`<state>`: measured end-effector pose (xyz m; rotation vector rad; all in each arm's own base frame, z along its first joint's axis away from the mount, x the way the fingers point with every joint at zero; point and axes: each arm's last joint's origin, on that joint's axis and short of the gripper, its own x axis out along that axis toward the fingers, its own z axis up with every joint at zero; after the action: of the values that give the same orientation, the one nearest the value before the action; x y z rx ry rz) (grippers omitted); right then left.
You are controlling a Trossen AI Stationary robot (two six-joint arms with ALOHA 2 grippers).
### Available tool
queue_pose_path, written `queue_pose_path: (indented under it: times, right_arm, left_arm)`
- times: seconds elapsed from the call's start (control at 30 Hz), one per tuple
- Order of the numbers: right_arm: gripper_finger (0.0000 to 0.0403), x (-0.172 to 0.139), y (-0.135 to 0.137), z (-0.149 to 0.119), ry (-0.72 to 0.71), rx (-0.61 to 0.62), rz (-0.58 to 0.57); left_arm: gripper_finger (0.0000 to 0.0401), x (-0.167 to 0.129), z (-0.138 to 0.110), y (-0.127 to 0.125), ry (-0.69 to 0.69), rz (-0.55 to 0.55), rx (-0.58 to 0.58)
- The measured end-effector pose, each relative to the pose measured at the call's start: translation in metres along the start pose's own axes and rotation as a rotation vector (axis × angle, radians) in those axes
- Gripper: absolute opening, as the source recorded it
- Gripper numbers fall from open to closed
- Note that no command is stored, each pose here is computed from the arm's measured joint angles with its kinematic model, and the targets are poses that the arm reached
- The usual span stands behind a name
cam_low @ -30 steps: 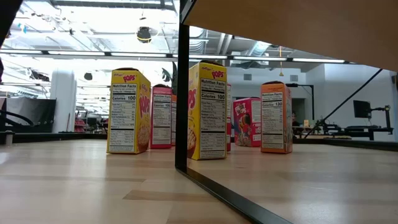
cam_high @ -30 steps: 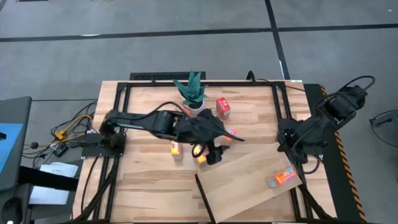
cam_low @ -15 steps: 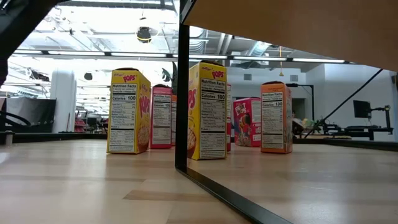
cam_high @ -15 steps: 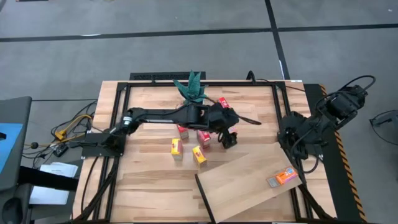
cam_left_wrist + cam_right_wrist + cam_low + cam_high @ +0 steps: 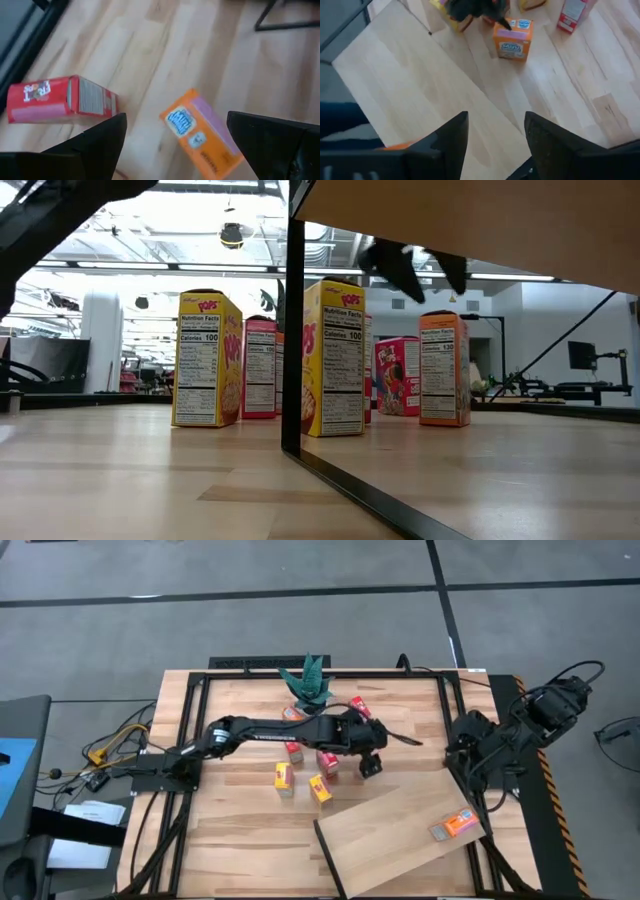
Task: Stack cereal on shelf
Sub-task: Put the bottom orange cereal box on the shelf aligned with the other orange cereal box
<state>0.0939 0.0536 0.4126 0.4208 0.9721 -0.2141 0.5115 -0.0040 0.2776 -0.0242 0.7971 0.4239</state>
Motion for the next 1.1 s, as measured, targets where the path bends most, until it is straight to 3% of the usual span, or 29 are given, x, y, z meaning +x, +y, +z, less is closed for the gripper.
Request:
queue_pose_path:
  times: [0.13, 0.23, 0.5, 0.87, 1.1]
  right_arm:
    - [0.0211, 0.002, 0.002, 0.001, -0.005, 0.029, -0.012]
    - [0.0209, 0.002, 0.002, 0.001, -0.003, 0.034, -0.014]
    - [0.0200, 0.003, 0.002, 0.001, -0.006, 0.040, -0.017]
    - [0.0182, 0.003, 0.002, 0.001, -0.007, 0.016, -0.018]
    - [0.0178, 0.003, 0.002, 0.001, -0.007, 0.013, -0.018]
  left_arm:
    - [0.0336, 0.005, -0.006, -0.005, 0.009, 0.102, 0.047]
    - [0.0336, 0.007, -0.008, -0.008, 0.010, 0.101, 0.062]
    - [0.0336, 0.006, -0.005, -0.009, -0.026, 0.094, -0.041]
    - [0.0336, -0.002, -0.009, -0.028, -0.055, 0.129, -0.041]
    - [0.0336, 0.014, -0.020, -0.035, -0.011, 0.128, -0.071]
